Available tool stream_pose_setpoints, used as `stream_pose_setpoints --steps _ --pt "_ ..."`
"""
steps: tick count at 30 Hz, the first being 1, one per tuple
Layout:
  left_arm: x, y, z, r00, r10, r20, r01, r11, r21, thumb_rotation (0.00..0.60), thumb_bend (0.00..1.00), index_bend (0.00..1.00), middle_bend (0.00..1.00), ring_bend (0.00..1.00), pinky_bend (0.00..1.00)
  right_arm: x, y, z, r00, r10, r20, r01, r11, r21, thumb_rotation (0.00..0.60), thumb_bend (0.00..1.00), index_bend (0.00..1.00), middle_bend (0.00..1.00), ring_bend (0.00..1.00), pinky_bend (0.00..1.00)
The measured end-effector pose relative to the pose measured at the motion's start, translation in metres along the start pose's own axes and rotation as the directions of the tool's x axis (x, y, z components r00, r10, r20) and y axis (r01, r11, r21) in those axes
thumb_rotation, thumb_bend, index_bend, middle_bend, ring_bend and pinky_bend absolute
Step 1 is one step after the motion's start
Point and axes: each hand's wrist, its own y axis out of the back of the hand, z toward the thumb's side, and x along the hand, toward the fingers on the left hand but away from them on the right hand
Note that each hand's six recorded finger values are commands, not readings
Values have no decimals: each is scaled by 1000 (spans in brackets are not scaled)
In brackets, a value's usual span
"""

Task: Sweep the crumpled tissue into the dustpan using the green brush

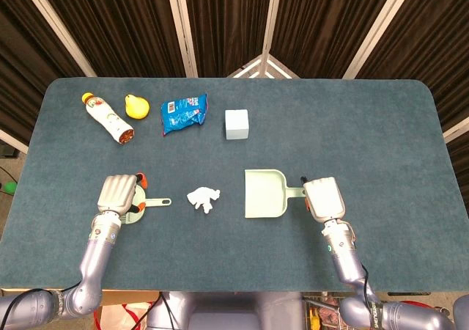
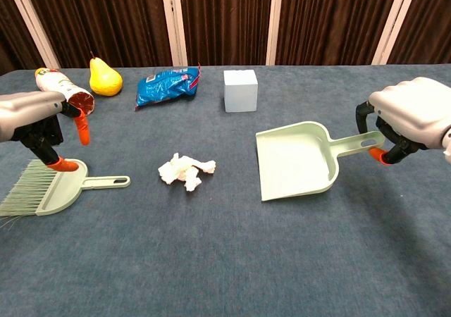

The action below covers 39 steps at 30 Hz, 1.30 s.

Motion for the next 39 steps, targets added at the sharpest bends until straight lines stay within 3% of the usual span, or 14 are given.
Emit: stream_pose_setpoints --steps 19,28,39 --pt "8 -11 14 1000 -2 13 1 998 62 600 335 452 998 992 1000 -8 -6 21 999 46 -12 -45 992 120 600 460 586 814 843 821" --pt "15 -15 18 1000 1 3 -1 997 80 600 352 460 1000 992 1000 -9 -4 27 999 49 -14 -47 991 125 600 460 586 815 844 821" --pt "21 -35 31 999 -41 3 40 994 99 600 353 480 1000 992 1000 -8 -6 26 999 47 -14 -45 991 130 600 461 586 815 844 821"
